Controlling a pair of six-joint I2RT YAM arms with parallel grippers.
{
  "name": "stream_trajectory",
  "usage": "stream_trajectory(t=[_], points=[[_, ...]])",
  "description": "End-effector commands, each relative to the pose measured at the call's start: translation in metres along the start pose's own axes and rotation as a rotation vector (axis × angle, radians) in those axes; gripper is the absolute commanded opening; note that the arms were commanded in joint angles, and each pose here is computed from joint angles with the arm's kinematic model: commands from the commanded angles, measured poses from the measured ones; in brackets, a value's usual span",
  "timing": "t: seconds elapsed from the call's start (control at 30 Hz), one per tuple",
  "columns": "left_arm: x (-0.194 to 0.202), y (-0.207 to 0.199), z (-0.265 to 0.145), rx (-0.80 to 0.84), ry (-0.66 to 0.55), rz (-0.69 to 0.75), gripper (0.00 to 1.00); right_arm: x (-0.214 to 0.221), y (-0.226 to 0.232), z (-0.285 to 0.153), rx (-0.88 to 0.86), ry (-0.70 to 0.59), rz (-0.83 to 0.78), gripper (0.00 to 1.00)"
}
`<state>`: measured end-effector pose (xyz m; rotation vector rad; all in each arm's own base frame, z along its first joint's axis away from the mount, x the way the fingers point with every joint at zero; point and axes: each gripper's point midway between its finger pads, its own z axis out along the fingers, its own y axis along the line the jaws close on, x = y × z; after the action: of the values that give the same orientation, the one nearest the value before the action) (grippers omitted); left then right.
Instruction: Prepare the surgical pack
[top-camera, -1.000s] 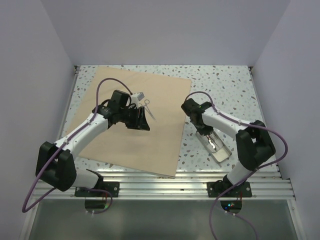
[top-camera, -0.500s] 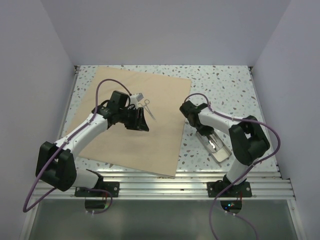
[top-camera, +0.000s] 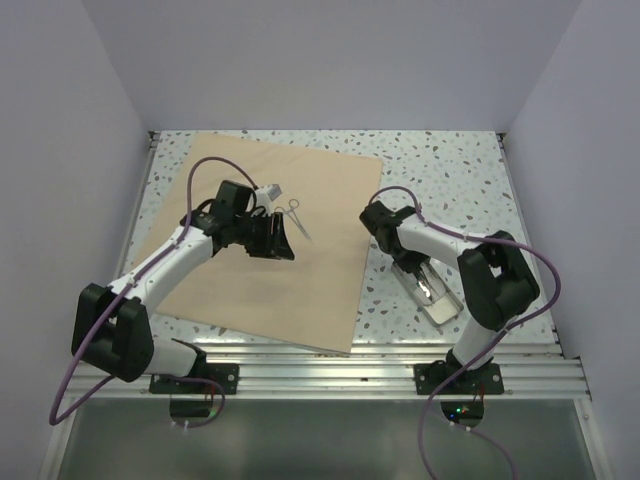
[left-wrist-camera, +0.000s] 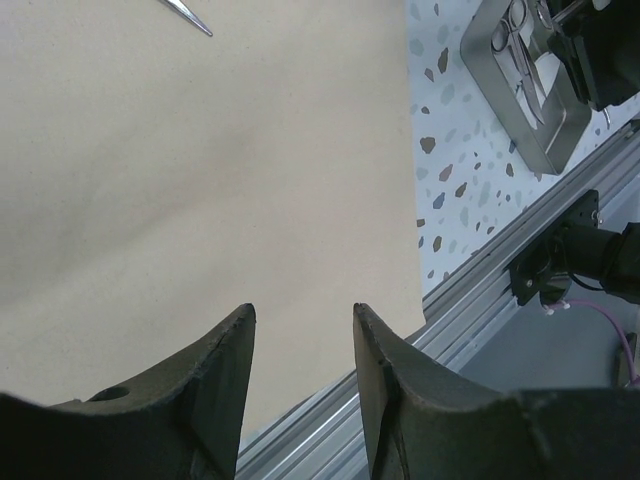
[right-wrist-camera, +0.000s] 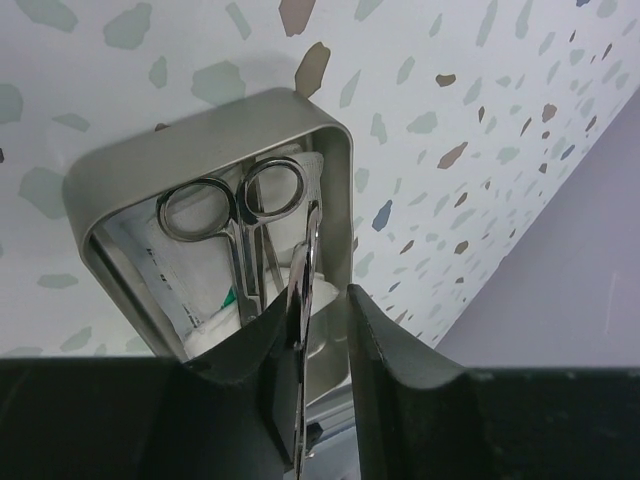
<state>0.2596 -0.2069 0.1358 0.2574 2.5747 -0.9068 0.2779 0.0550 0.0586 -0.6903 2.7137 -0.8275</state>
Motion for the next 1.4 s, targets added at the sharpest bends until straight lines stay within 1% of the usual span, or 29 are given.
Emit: stream_trajectory(t=[0.0,0.13,0.43,0.57,0.67,0.83,0.93,1.03,1.13,1.17,1.23,1.3,1.33,1.37], points=[[-0.002,0.003,0.001,-0.003,-0.003,-0.004,0.48,-0.001,-0.002,0.000,0.005,-0.005,0.016,0.29],[0.001,0.004,0.003,-0.001,0.012,-0.012,0.48,0.003,0.000,-0.002,-0.009,-0.004,0.023,0.31],[0.003,0.002,0.005,0.018,0.023,-0.012,0.48,0.015,0.001,-0.009,-0.037,0.013,0.036,0.31],[0.005,0.002,0.007,0.030,0.031,-0.016,0.48,0.023,0.006,-0.013,-0.076,0.028,0.061,0.32],[0.005,0.002,0.009,0.035,0.033,-0.019,0.48,0.023,0.005,-0.019,-0.089,0.014,0.096,0.38],[0.009,0.002,0.012,0.049,0.050,-0.024,0.48,0.024,-0.005,-0.026,-0.046,0.014,0.137,0.47],[0.009,0.003,0.014,0.045,0.052,-0.029,0.48,0.027,-0.008,-0.024,-0.029,0.046,0.163,0.49],[0.007,0.007,0.016,0.020,0.046,-0.047,0.48,0.027,-0.002,-0.025,-0.061,0.051,0.170,0.49],[-0.003,0.014,0.020,-0.032,0.033,-0.095,0.49,0.017,0.003,-0.034,-0.115,0.013,0.216,0.49],[-0.015,0.016,0.021,-0.062,0.004,-0.101,0.53,0.011,0.010,-0.040,-0.173,-0.007,0.237,0.49],[-0.031,0.023,0.027,-0.118,-0.014,-0.154,0.55,-0.007,0.010,-0.054,-0.227,-0.075,0.302,0.50],[-0.043,0.043,0.033,-0.244,-0.035,-0.220,0.52,-0.020,0.014,-0.067,-0.290,-0.116,0.339,0.50],[-0.049,0.053,0.037,-0.311,-0.011,-0.260,0.48,-0.030,0.013,-0.076,-0.319,-0.146,0.361,0.51],[-0.056,0.069,0.038,-0.416,-0.032,-0.305,0.44,-0.034,0.017,-0.081,-0.358,-0.157,0.366,0.51]])
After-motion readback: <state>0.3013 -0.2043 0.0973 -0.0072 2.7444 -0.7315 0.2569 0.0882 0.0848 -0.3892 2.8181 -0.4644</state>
